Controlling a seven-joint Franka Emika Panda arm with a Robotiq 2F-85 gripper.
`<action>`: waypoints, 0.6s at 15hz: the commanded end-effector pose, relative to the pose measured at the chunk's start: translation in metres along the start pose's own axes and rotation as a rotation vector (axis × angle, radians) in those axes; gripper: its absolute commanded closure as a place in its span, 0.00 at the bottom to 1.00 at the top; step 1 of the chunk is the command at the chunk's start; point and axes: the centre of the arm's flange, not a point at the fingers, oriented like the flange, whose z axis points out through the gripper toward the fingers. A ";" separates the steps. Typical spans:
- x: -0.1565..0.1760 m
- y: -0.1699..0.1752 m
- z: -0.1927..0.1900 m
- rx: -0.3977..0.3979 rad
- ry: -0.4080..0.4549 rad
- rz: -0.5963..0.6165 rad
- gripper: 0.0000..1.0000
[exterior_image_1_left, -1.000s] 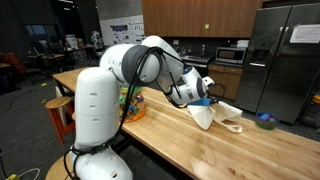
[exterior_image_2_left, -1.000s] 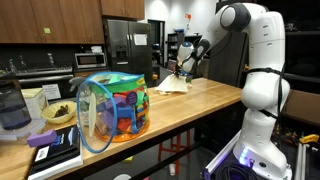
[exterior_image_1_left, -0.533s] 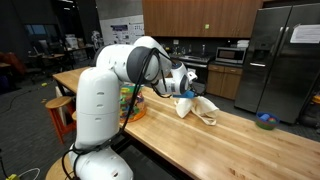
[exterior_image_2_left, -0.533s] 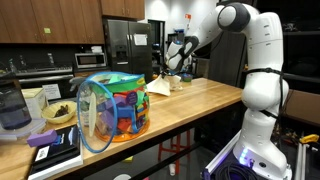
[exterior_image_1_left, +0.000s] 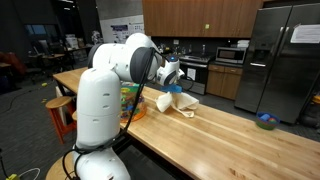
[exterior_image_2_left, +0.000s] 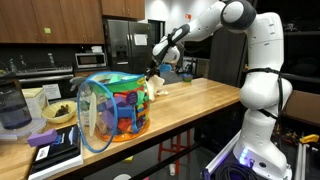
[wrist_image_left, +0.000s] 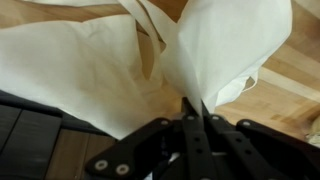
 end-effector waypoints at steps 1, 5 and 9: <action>0.001 0.006 -0.020 0.103 -0.064 -0.009 0.99; -0.018 0.011 -0.023 0.148 -0.166 0.062 0.99; -0.046 0.023 -0.024 0.137 -0.260 0.156 0.99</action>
